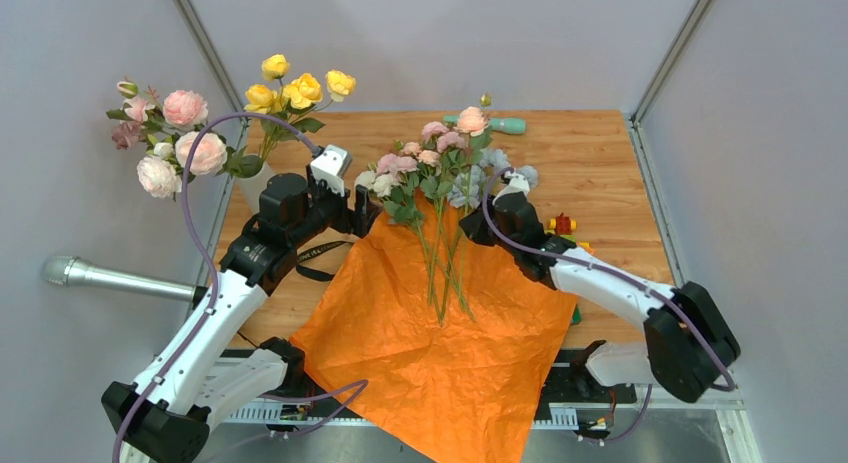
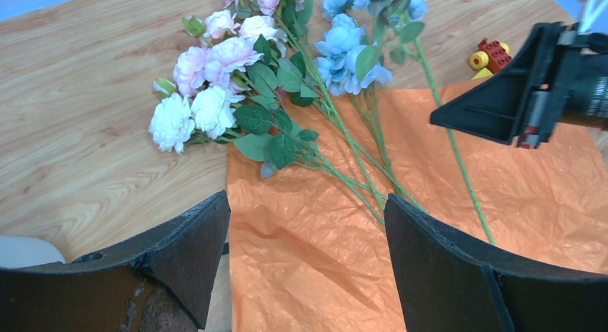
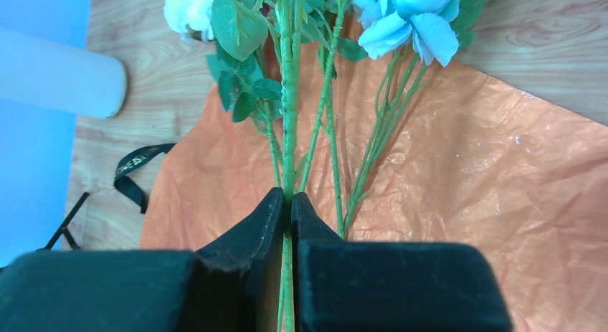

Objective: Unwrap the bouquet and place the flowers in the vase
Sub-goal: Pick up the fake flower from the wrapping paper.

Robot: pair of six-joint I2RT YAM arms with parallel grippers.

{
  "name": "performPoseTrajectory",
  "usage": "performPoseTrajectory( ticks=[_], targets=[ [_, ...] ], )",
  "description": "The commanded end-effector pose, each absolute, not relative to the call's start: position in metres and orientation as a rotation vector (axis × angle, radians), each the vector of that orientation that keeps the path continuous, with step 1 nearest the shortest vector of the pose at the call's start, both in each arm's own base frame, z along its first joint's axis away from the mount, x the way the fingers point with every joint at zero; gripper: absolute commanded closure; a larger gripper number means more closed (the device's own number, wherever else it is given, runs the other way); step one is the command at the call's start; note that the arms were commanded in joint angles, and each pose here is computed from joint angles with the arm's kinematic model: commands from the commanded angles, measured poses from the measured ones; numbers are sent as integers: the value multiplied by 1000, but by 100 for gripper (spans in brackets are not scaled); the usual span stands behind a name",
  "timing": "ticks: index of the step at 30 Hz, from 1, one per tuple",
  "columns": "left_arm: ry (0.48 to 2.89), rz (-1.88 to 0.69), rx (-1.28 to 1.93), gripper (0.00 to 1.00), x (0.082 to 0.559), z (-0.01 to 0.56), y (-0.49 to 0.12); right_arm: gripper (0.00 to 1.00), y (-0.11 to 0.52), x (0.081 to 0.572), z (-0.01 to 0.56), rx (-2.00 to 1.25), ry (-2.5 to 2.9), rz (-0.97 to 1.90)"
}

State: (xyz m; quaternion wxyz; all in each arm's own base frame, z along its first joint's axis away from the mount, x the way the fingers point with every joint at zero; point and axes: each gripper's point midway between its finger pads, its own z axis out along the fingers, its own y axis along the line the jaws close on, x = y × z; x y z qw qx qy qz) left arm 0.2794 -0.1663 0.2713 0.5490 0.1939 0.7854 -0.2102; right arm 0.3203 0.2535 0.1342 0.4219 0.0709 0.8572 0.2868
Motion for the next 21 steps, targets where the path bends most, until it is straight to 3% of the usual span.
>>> performPoseTrajectory(
  ticks=[1,12,21],
  targets=[
    [1807,-561,506,14,276,281,-178,100,250,307,184,79,1968,795],
    [1636,-957,657,13,239,309,-228,100,284,242,260,-221,1677,1025],
    [1426,-1313,756,5,198,342,-255,100,336,187,304,-459,1485,1275]
  ],
)
